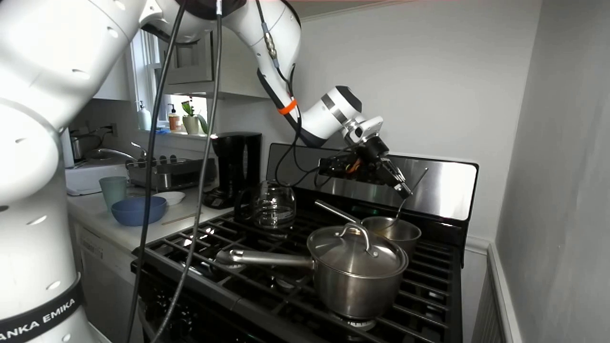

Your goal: Pick up the fork on the counter and use it to stir the contents of the pot on the top right stove plate

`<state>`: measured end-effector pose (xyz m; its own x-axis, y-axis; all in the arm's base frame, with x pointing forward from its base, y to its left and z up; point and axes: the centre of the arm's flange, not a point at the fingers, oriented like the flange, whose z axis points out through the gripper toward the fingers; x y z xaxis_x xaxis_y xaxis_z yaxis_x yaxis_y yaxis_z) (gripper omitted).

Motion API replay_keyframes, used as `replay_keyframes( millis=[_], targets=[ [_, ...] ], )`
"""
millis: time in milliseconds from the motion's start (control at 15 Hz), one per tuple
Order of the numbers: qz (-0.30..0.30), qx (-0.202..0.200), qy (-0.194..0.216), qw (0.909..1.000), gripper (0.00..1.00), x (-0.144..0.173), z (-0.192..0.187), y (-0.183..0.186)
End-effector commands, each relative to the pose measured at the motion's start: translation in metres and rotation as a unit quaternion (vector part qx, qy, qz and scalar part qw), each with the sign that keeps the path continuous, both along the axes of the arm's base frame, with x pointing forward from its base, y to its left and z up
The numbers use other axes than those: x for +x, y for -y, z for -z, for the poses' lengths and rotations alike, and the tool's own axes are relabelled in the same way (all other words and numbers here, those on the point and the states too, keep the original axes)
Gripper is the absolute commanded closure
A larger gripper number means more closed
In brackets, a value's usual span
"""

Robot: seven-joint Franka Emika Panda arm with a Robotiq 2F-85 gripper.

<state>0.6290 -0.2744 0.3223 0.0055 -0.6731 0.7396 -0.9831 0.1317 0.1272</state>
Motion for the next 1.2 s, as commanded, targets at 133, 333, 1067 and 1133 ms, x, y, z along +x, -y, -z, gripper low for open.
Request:
replay_keyframes(
  millis=[133,333,1067,1133],
  targets=[
    [-0.005,0.034,-0.021,0.9992,0.96,-0.003,-0.034,0.012],
    [-0.010,0.047,-0.034,0.9983,0.96,-0.006,-0.046,0.016],
    [-0.039,0.169,-0.029,0.9844,0.96,-0.012,-0.080,0.005],
    [-0.042,0.183,-0.024,0.9820,0.96,-0.012,-0.082,0.004]
  ],
)
